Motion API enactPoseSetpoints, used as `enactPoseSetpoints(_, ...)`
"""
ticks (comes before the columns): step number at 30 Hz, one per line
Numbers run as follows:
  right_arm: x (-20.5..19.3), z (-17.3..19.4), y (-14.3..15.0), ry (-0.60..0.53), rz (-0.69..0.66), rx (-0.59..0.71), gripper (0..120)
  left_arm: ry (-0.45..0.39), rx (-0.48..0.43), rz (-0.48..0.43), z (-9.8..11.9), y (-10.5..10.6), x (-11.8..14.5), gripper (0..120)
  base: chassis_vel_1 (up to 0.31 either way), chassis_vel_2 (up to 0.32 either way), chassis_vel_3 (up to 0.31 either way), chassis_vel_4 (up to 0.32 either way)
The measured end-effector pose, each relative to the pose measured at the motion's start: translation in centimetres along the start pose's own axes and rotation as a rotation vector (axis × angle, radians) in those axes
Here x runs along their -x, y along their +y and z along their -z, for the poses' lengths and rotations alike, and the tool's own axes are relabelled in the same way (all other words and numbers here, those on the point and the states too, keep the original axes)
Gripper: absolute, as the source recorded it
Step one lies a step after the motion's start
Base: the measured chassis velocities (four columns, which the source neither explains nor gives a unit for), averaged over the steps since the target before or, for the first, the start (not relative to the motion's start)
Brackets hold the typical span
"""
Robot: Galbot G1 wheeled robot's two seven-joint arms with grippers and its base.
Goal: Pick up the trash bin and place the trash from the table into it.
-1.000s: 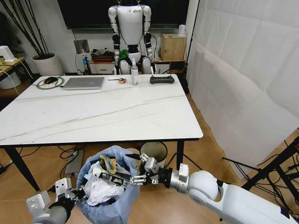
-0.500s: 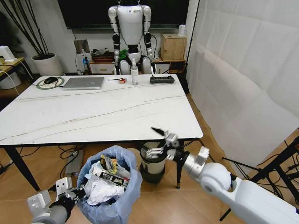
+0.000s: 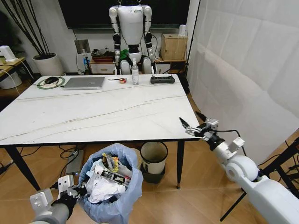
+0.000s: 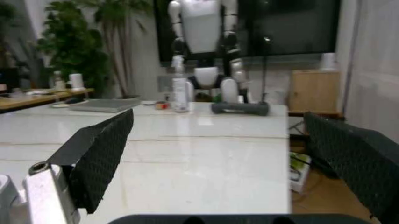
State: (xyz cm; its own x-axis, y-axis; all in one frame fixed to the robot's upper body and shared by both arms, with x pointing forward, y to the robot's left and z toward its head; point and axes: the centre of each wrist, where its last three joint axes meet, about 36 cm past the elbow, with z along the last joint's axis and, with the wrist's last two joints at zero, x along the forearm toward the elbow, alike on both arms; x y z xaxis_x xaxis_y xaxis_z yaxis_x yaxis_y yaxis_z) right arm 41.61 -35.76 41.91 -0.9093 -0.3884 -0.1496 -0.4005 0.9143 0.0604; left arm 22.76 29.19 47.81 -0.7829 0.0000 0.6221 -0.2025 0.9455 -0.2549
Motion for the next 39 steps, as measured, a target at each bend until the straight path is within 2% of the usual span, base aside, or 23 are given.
enactPoseSetpoints(3,-1.5,0.2,-0.7,0.004,-0.049,-0.002,100,-0.003,0.008,0.001,-0.1,0.1,0.2,0,0.000,0.000,0.000,0.000)
enactPoseSetpoints(7,-6.1,1.2,-1.6,0.016,-0.169,-0.026,100,-0.018,0.022,-0.002,0.1,0.2,0.7,0,0.000,0.000,0.000,0.000)
enactPoseSetpoints(11,-9.8,1.3,-0.3,0.043,-0.216,-0.058,100,-0.023,0.025,-0.009,0.0,0.2,1.1,0,0.000,0.000,0.000,0.000)
enactPoseSetpoints(19,-14.2,0.2,2.6,0.105,-0.279,-0.074,100,-0.033,0.040,-0.015,0.0,0.3,1.6,0,0.000,0.000,0.000,0.000)
enactPoseSetpoints(27,-16.9,-0.4,4.6,0.116,-0.305,-0.041,100,-0.016,0.039,-0.018,-0.7,0.4,1.2,0,0.000,0.000,0.000,0.000)
enactPoseSetpoints(31,-17.2,-0.5,4.8,0.118,-0.302,-0.037,100,0.008,0.006,-0.053,-1.6,0.3,0.9,0,0.000,0.000,0.000,0.000)
enactPoseSetpoints(39,-17.0,-0.5,4.8,0.115,-0.298,-0.037,100,-0.030,-0.026,-0.037,-2.5,1.0,1.6,0,0.000,0.000,0.000,0.000)
